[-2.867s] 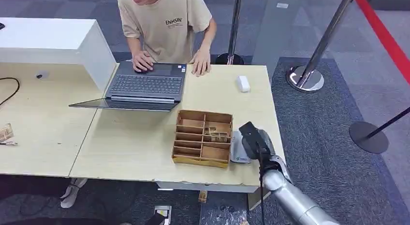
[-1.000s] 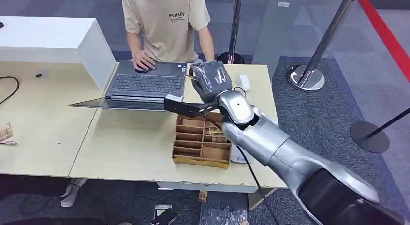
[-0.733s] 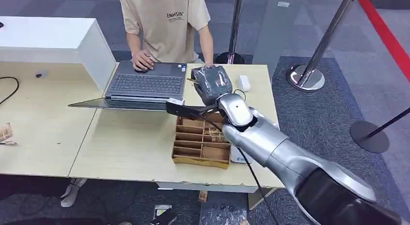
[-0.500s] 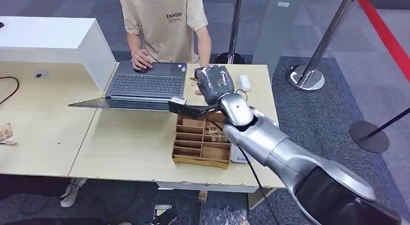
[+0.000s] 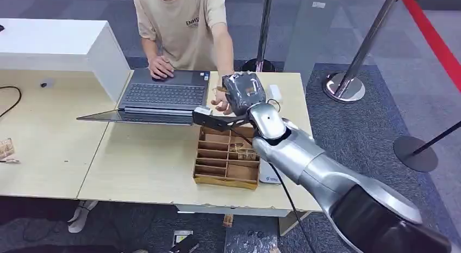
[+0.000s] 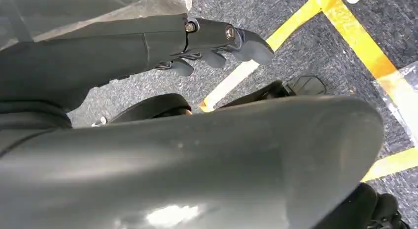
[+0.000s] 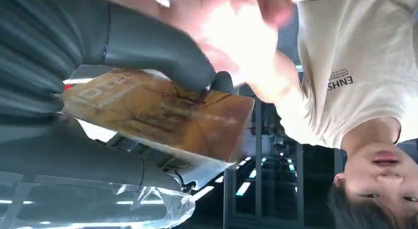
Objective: Pass the card to the sensor for recognition and then transmit it.
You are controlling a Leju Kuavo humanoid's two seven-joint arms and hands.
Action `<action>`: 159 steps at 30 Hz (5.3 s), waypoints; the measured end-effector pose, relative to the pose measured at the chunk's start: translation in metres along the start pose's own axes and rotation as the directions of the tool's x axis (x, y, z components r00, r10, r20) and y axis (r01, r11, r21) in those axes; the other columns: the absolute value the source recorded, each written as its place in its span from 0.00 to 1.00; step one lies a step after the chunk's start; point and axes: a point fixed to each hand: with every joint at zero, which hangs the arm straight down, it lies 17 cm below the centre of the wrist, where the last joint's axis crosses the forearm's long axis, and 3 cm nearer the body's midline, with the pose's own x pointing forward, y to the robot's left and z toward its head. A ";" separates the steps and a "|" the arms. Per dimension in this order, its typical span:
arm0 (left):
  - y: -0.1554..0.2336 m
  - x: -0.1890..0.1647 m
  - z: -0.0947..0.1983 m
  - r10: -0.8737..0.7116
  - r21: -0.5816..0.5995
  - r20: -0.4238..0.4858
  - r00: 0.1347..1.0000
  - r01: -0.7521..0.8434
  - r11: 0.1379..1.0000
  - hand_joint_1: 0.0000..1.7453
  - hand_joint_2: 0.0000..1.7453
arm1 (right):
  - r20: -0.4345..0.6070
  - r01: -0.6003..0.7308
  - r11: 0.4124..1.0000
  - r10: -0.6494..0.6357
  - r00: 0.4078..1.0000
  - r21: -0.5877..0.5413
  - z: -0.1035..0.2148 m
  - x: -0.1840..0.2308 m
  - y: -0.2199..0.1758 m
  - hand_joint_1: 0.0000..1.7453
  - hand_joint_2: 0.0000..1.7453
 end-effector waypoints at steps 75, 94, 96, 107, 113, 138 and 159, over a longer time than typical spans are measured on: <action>0.007 -0.022 -0.003 0.015 0.013 -0.020 1.000 -0.015 1.000 0.00 0.00 | -0.124 0.456 0.890 -0.455 0.882 -0.019 0.129 -0.026 0.077 0.53 1.00; 0.010 -0.024 -0.004 0.009 0.019 -0.029 1.000 -0.008 1.000 0.00 0.00 | -0.171 0.457 0.889 -0.445 0.879 0.035 0.136 -0.032 0.104 0.77 1.00; 0.010 -0.024 -0.003 0.007 0.018 -0.031 0.999 -0.006 1.000 0.00 0.00 | -0.167 0.457 0.889 -0.445 0.880 0.036 0.136 -0.032 0.105 0.77 1.00; 0.007 -0.024 -0.003 0.025 0.014 -0.030 0.999 -0.025 1.000 0.00 0.00 | -0.179 0.445 0.895 -0.433 0.883 0.027 0.136 -0.045 0.110 0.12 1.00; 0.006 -0.026 -0.004 0.037 0.021 -0.025 0.999 -0.037 0.999 0.00 0.00 | -0.194 0.443 0.896 -0.434 0.880 0.006 0.139 -0.044 0.107 0.08 1.00; 0.003 -0.031 -0.004 0.027 0.021 -0.030 0.999 -0.027 0.999 0.00 0.00 | -0.159 0.467 0.883 -0.468 0.869 -0.045 0.143 -0.030 0.077 0.23 1.00; 0.004 -0.028 -0.004 0.065 0.023 -0.020 0.998 -0.064 0.998 0.00 0.00 | -0.159 0.479 0.878 -0.472 0.867 0.008 0.158 -0.023 0.095 0.60 1.00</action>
